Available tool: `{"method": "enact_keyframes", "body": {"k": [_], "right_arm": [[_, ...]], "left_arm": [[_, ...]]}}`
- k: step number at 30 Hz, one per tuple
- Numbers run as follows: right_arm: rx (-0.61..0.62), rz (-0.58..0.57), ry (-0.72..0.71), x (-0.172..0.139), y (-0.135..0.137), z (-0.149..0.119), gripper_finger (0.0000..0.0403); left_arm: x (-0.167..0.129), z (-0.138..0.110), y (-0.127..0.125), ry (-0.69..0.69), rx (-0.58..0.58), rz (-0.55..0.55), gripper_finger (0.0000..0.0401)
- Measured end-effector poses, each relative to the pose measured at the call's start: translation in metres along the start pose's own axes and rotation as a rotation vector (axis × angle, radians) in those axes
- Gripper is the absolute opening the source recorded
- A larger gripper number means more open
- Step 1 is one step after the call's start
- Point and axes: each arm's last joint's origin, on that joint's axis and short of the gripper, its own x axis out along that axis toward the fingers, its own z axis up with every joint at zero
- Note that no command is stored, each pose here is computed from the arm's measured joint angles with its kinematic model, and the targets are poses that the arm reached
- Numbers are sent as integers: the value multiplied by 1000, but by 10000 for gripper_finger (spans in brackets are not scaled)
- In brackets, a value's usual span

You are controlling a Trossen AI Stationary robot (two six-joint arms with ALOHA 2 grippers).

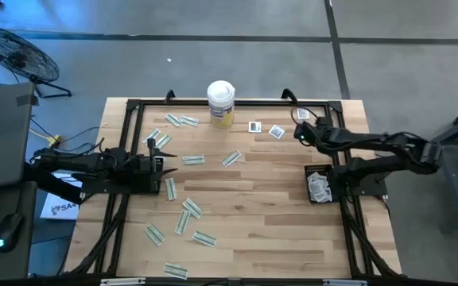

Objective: Pick & Place First Aid Supplies
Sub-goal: Put the towelette pack into the right black basket

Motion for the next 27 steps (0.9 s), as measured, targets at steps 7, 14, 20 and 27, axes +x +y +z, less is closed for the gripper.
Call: {"method": "enact_keyframes", "body": {"k": [7, 14, 20, 27], "right_arm": [[11, -35, 28, 21, -5, -2, 177], [-51, -107, 98, 38, -3, -15, 177], [-61, -58, 50, 49, 12, -29, 177], [-41, 193, 87, 31, 38, -45, 176]], "left_arm": [[0, 0, 0, 0, 0, -1, 206], [0, 0, 0, 0, 0, -1, 206], [0, 0, 0, -1, 0, -2, 206], [0, 0, 0, 0, 0, -2, 206]]}}
